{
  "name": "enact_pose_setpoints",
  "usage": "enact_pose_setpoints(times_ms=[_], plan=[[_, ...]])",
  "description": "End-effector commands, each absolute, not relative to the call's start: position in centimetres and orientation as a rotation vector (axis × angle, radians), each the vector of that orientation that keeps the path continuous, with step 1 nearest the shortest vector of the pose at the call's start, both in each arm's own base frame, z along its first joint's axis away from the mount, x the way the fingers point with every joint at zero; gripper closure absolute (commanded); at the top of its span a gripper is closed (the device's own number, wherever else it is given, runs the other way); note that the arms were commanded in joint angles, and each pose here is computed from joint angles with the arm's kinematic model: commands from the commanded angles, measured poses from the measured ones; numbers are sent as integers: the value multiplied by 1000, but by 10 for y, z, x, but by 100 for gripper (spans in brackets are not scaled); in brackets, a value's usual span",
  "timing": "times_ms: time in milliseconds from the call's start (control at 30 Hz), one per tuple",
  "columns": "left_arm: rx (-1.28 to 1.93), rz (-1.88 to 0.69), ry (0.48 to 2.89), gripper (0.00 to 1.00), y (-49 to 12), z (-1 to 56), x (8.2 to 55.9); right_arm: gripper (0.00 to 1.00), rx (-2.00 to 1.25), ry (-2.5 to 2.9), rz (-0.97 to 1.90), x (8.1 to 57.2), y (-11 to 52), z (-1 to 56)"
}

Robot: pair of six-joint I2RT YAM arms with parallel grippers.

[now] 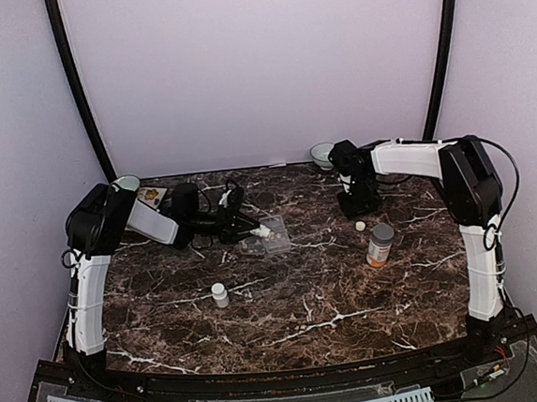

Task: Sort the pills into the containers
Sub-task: Place the lid of the pill bottle at the center of the board, then hold the pill container at the center of the board.

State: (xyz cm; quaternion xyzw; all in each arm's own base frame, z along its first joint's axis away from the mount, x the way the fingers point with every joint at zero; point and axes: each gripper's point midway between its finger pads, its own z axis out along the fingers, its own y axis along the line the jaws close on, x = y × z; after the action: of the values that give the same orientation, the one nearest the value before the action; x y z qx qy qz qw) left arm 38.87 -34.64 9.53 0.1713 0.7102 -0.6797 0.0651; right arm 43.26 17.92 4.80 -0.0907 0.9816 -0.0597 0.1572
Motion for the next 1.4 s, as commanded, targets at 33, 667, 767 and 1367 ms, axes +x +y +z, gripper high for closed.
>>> enact_pose_setpoints(times_ms=[33, 667, 767, 1367], plan=[[603, -1996, 2143, 100, -350, 105, 385, 58, -236, 2776, -161, 442, 179, 62], [606, -1903, 2164, 100, -353, 101, 396, 57, -234, 2725, -154, 449, 180, 86], [614, -1895, 2167, 100, -353, 102, 397, 57, -235, 2716, -150, 449, 181, 90], [633, -1849, 2181, 100, -353, 105, 399, 58, -449, 2585, 221, 453, 308, 131]])
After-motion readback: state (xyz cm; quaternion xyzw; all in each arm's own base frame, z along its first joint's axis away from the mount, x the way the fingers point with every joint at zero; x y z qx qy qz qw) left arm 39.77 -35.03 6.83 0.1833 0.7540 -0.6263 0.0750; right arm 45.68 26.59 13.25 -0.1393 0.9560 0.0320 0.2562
